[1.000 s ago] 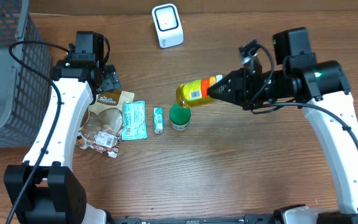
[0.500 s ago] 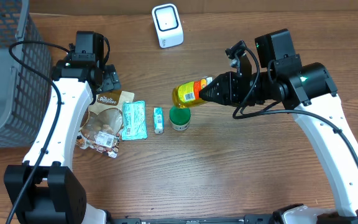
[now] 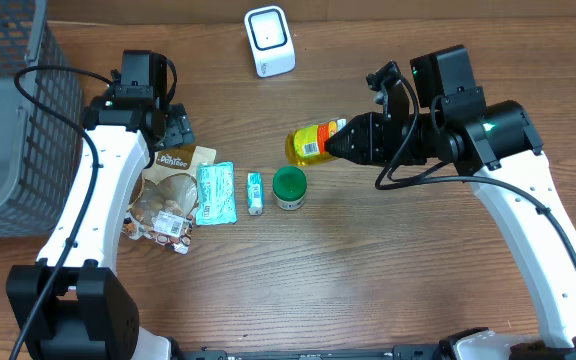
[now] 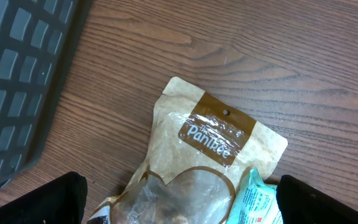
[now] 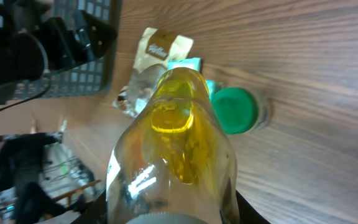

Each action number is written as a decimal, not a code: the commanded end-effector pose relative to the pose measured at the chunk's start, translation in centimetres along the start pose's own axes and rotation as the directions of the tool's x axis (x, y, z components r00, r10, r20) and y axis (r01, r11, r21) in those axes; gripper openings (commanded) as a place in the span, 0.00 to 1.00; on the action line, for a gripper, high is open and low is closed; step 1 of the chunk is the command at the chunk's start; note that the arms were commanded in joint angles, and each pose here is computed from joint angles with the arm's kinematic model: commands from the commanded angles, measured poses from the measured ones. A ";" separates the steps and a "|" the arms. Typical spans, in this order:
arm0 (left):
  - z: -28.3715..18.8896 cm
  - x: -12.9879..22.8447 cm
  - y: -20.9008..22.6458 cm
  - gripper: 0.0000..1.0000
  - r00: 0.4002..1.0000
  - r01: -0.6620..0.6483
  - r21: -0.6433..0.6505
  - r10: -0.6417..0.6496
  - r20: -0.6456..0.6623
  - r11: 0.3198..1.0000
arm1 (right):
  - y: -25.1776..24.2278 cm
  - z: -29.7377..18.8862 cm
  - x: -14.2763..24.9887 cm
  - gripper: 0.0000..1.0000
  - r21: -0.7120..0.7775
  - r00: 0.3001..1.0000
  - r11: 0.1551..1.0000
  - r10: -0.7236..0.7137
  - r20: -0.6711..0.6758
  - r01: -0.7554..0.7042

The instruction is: Scan the item barcode

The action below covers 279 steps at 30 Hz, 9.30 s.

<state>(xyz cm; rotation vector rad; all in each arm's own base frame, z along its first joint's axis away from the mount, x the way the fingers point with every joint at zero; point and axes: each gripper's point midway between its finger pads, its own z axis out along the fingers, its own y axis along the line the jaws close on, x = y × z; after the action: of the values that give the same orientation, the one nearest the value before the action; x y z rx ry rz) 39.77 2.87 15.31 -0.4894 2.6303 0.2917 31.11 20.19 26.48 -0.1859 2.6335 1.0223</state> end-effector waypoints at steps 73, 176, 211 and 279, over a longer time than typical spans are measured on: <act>0.2 0.0 -0.2 1.00 1.000 -0.009 -0.011 0.009 0.002 1.000 | -3.1 19.6 -26.1 0.04 0.640 0.138 0.027 -0.983 -0.124 0.768; 0.2 0.0 -0.2 1.00 1.000 -0.010 -0.010 0.010 0.001 1.000 | -29.4 -4.5 -0.9 1.00 0.751 0.843 0.524 0.532 0.080 -0.401; 0.2 0.0 -0.2 0.99 1.000 -0.009 -0.011 0.009 0.001 1.000 | -8.8 0.5 -10.7 1.00 0.368 0.986 0.915 0.151 0.065 -0.164; 0.2 0.0 -0.2 0.99 1.000 -0.009 -0.011 0.009 0.002 1.000 | -7.5 1.4 -11.0 1.00 0.352 0.992 0.927 0.111 0.066 -0.127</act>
<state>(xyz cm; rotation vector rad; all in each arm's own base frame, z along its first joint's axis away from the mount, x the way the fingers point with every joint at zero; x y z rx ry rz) 39.77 2.87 15.31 -0.4895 2.6302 0.2922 43.52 15.65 23.36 0.0800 2.7871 0.5428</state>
